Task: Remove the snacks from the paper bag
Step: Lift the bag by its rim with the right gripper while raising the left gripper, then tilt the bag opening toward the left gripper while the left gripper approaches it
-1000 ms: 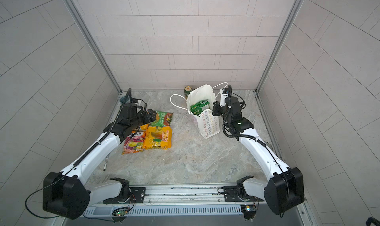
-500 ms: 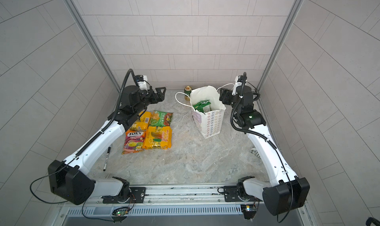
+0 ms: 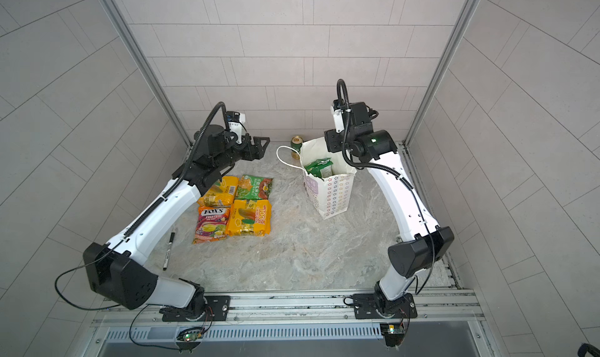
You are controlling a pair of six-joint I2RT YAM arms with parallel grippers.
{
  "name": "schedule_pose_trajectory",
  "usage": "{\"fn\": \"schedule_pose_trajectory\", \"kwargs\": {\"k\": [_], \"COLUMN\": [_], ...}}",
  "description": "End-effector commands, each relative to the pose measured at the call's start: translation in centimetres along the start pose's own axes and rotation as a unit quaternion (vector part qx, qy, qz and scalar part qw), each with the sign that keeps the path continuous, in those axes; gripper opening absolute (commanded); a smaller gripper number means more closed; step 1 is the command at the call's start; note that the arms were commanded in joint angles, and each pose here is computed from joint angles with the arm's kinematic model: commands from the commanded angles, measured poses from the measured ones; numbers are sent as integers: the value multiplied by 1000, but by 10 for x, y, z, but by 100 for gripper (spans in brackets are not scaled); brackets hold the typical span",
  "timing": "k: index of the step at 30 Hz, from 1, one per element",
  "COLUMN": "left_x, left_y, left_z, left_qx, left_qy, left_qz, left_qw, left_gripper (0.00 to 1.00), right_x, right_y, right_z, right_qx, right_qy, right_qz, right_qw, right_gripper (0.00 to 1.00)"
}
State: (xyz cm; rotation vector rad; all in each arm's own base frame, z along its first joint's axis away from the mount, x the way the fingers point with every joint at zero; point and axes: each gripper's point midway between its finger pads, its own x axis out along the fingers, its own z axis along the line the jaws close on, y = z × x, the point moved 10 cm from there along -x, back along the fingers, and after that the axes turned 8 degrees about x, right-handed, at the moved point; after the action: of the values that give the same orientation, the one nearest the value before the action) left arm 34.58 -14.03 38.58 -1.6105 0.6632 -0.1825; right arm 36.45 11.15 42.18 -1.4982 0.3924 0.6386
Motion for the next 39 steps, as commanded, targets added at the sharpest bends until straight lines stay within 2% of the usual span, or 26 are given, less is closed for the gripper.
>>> {"fn": "schedule_pose_trajectory", "kwargs": {"k": [1, 9, 13, 18, 19, 22, 28, 29, 31, 39], "left_x": [-4, -2, -1, -1, -1, 0, 0, 0, -1, -8], "left_y": [0, 3, 3, 3, 3, 4, 4, 5, 4, 1], "left_z": [-4, -3, -3, -3, -3, -2, -2, -1, -1, -2], "left_qx": [14, 10, 9, 8, 8, 6, 5, 4, 2, -3], "left_qy": [17, 15, 13, 10, 11, 10, 6, 5, 2, -3], "left_qz": [-7, -4, -3, -2, -2, 0, -1, 0, -2, -13], "left_qw": [1000, 1000, 1000, 1000, 1000, 1000, 1000, 1000, 1000, 1000], "left_gripper": [92, 92, 92, 92, 92, 92, 92, 92, 92, 92], "right_x": [10, 45, 60, 72, 74, 77, 77, 76, 75, 59], "right_y": [12, 10, 11, 17, 18, 21, 23, 22, 21, 1], "right_z": [-13, -15, -20, -21, -22, -22, -21, -20, -20, -30], "right_qx": [-31, -48, -36, -25, -25, -26, -21, -20, -20, -27], "right_qy": [84, 109, 100, 64, 63, 61, 49, 46, 45, 79], "right_qz": [71, 114, 135, 158, 162, 170, 175, 173, 169, 118], "right_qw": [993, 986, 985, 985, 984, 983, 983, 984, 984, 990], "right_gripper": [68, 71, 66, 51, 50, 40, 7, 4, 0, 0]}}
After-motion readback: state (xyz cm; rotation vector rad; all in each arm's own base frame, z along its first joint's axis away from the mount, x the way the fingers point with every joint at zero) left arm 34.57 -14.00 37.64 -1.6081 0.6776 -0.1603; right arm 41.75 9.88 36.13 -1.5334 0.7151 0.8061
